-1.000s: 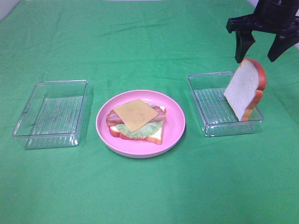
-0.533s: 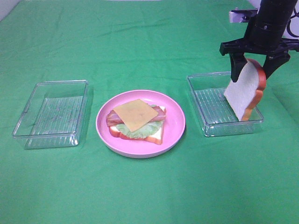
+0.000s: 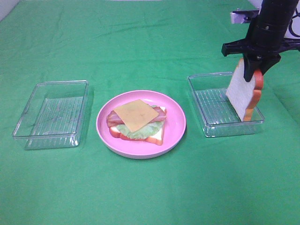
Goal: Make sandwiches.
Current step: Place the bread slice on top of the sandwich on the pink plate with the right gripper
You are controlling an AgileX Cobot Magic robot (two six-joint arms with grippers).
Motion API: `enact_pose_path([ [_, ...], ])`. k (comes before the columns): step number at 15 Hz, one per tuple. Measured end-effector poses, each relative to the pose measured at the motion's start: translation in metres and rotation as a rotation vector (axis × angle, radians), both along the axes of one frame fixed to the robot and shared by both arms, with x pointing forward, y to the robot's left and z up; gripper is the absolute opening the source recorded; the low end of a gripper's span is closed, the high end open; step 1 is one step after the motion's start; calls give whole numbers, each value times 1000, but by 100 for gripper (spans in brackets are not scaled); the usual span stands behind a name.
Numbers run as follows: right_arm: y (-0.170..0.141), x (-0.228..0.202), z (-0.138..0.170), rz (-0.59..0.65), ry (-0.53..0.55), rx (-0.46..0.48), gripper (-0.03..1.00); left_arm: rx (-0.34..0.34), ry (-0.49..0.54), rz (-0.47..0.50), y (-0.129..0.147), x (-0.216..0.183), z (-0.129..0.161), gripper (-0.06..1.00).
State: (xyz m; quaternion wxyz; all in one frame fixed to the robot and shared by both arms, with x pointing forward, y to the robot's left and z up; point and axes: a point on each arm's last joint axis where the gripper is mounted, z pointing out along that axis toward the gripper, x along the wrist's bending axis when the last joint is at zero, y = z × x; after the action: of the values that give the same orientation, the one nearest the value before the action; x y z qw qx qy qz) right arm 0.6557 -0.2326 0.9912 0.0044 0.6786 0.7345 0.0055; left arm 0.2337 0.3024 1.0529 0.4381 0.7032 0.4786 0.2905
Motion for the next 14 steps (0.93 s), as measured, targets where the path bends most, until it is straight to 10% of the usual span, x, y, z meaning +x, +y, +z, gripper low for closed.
enact_pose_path([
  [6, 13, -41, 83, 20, -161, 243, 19, 0, 0, 0, 0, 0, 0, 78],
  [14, 58, -105, 38, -52, -215, 722, 19, 0, 0, 0, 0, 0, 0, 78],
])
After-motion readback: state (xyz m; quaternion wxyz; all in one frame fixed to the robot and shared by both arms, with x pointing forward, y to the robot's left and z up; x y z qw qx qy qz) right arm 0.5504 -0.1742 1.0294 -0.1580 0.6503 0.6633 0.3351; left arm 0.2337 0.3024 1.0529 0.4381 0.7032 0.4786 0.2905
